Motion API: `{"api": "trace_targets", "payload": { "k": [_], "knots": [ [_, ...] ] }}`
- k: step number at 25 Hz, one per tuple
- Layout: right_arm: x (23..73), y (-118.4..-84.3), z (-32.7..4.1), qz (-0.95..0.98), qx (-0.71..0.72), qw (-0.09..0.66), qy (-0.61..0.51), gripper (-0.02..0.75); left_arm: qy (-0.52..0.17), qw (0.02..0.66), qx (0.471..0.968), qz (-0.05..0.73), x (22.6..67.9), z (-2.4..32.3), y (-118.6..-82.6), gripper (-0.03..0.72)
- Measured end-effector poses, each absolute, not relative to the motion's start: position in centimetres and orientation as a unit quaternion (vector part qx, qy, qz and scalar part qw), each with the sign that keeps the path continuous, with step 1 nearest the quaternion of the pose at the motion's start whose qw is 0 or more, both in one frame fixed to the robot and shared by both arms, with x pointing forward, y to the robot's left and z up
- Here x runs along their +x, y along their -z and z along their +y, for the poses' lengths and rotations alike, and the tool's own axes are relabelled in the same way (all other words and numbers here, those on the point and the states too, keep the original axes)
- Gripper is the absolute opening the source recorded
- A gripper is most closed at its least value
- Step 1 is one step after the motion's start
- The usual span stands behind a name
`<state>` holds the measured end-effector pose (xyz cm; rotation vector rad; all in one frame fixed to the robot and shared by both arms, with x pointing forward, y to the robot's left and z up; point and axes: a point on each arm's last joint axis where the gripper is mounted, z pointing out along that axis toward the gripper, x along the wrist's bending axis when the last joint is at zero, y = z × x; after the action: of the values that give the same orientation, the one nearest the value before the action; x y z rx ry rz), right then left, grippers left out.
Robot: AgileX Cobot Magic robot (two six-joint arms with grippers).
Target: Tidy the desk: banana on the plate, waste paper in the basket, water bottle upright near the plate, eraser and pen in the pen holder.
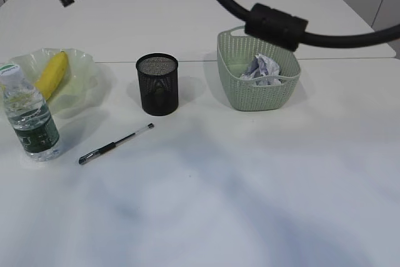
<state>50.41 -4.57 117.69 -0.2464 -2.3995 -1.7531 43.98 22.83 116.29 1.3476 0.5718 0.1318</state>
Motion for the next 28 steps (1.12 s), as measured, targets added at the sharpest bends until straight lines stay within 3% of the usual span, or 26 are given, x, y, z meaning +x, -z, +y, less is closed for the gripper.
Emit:
{"api": "trace_targets", "payload": {
  "k": [14,19,28],
  "knots": [
    [50.56,-117.55,-4.51,-0.802,-0.083,0.077,0.586,0.04,-0.06,0.743,0.615,0.256,43.93,22.73,-116.32,0.106],
    [50.58,-117.54,-4.51,-0.804,-0.075,0.07,0.586,0.04,-0.049,0.747,0.612,0.254,43.79,22.65,-116.41,0.056],
    [50.58,-117.51,-4.52,-0.805,-0.074,0.068,0.585,0.044,-0.046,0.747,0.612,0.255,43.77,22.64,-116.41,0.052]
  ]
}}
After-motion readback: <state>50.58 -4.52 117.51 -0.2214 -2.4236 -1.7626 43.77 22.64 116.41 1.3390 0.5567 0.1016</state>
